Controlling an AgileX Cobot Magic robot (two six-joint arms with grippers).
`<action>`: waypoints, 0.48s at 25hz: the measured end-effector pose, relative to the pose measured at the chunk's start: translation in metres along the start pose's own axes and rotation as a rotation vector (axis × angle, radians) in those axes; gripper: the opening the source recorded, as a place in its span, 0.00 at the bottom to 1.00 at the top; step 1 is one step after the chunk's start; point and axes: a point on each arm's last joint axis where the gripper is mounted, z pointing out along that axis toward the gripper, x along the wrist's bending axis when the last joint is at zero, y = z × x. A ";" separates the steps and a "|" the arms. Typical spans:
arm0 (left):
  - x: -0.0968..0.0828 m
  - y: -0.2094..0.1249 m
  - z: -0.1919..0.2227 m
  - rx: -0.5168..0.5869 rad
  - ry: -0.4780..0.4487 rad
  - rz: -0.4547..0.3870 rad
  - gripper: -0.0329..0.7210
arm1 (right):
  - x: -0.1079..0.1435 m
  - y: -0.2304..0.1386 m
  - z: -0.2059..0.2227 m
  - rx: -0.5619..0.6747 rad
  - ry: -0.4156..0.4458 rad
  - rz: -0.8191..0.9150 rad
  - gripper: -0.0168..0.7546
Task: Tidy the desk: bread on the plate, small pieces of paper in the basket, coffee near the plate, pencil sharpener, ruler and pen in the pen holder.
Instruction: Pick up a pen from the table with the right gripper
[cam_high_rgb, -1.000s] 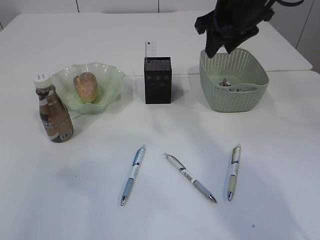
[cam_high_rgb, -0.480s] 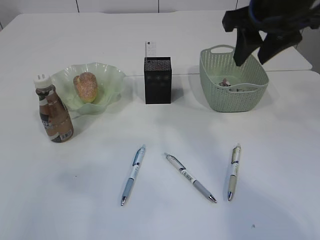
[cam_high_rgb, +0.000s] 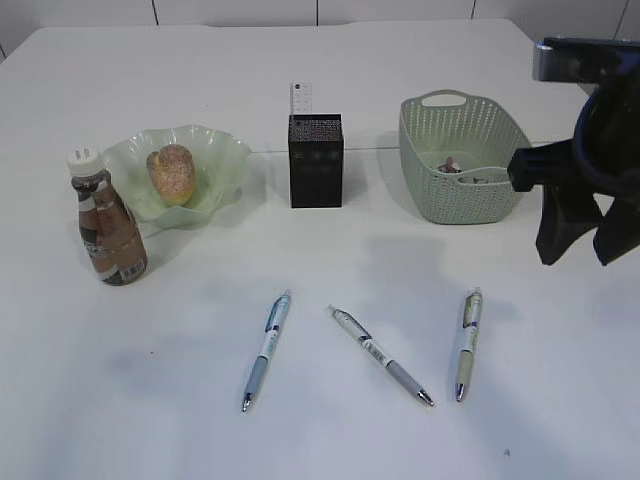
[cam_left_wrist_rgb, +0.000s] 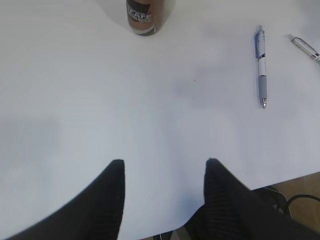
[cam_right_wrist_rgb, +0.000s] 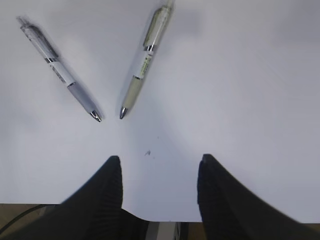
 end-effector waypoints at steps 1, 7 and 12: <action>0.000 0.000 0.000 0.004 0.000 0.000 0.50 | -0.001 -0.002 0.004 0.014 -0.004 0.021 0.52; 0.000 -0.001 0.000 0.011 0.000 0.000 0.51 | 0.000 0.000 0.008 0.008 0.001 0.092 0.53; 0.000 -0.002 0.000 0.020 0.001 0.000 0.51 | 0.003 0.008 0.021 0.014 0.011 0.153 0.53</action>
